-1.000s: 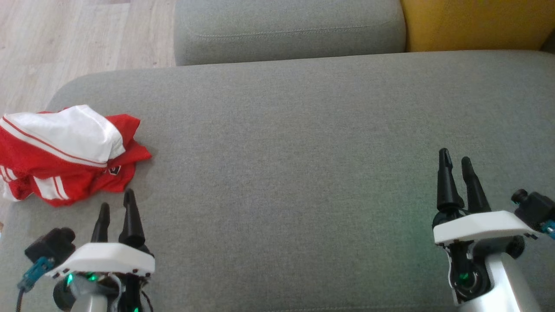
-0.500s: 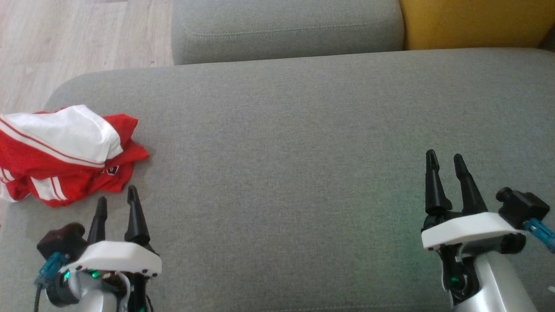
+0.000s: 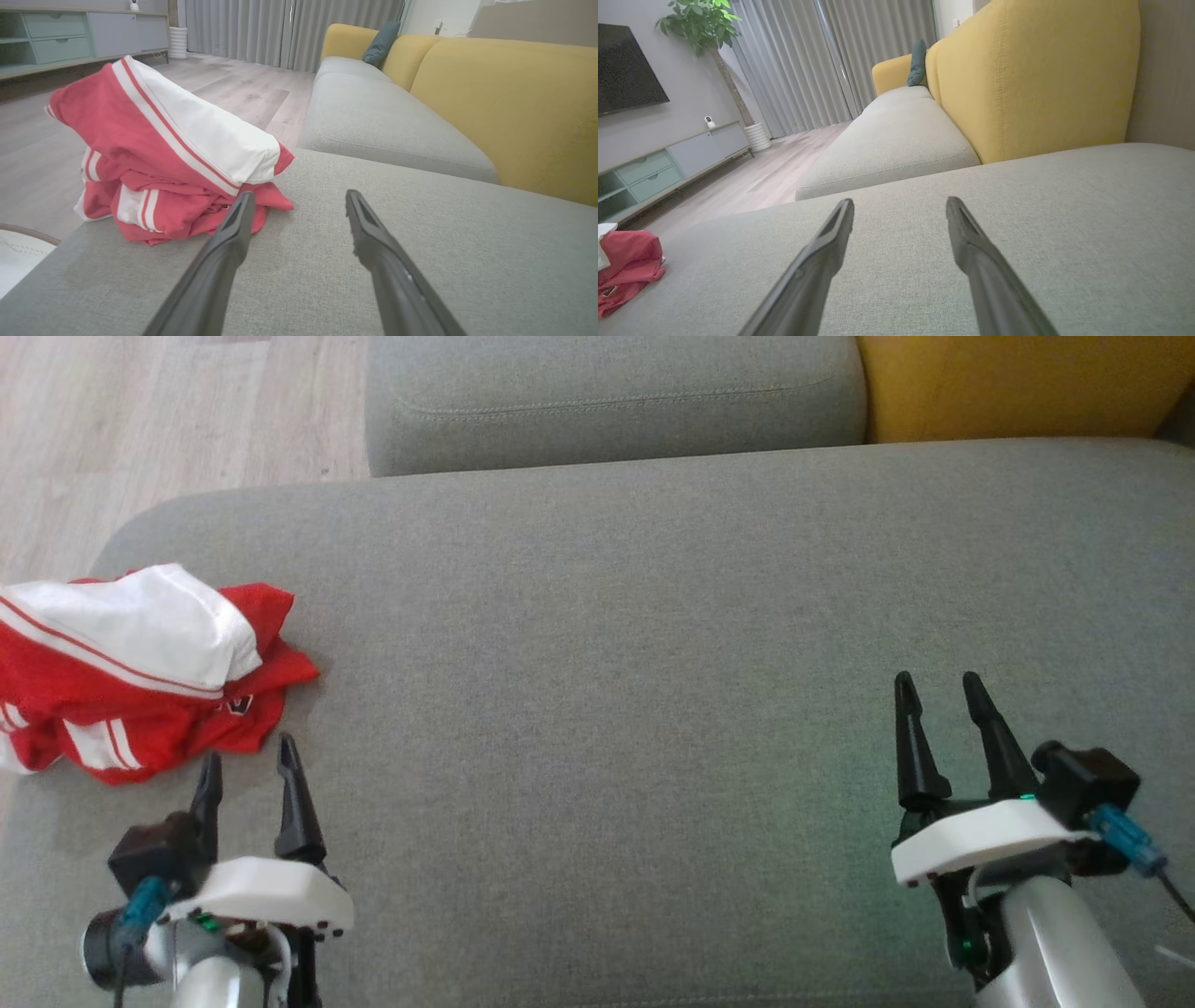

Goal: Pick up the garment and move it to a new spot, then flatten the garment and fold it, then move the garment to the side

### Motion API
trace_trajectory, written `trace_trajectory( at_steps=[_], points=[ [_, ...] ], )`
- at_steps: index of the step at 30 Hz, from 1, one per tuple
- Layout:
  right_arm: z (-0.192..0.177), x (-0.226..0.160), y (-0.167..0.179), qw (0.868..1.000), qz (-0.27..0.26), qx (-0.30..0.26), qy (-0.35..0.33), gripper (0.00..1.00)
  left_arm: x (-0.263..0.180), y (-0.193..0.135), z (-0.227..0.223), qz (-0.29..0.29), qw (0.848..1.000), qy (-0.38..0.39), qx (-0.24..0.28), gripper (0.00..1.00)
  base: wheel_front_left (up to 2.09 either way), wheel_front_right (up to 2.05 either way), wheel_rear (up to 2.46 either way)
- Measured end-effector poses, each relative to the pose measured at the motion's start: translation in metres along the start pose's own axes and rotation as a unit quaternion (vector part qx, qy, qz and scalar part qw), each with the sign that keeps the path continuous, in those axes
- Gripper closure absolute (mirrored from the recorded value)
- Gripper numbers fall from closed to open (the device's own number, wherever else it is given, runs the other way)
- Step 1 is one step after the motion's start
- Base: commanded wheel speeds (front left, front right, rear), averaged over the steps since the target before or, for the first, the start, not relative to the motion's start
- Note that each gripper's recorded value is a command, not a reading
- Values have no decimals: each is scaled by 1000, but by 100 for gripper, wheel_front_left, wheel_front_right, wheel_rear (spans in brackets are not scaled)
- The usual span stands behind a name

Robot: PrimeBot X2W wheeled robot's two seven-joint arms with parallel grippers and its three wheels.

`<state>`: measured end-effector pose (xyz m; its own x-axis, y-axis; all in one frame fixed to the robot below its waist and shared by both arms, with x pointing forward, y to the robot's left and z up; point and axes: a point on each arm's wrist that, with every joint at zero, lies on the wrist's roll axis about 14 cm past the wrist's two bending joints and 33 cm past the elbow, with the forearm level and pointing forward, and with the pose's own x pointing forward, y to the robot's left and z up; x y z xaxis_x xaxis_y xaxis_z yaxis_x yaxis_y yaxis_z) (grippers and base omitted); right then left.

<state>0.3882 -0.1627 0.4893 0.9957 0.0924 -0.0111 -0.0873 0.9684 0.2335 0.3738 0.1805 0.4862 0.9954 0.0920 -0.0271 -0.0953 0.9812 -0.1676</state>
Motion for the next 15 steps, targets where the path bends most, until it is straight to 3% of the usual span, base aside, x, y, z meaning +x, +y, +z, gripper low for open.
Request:
trace_trajectory(
  at_steps=[15],
  points=[
    [14,2,-2,995,8,-93,-26,0,1,-8,15,-12,995,-42,91,0,0,0,0]
  ],
)
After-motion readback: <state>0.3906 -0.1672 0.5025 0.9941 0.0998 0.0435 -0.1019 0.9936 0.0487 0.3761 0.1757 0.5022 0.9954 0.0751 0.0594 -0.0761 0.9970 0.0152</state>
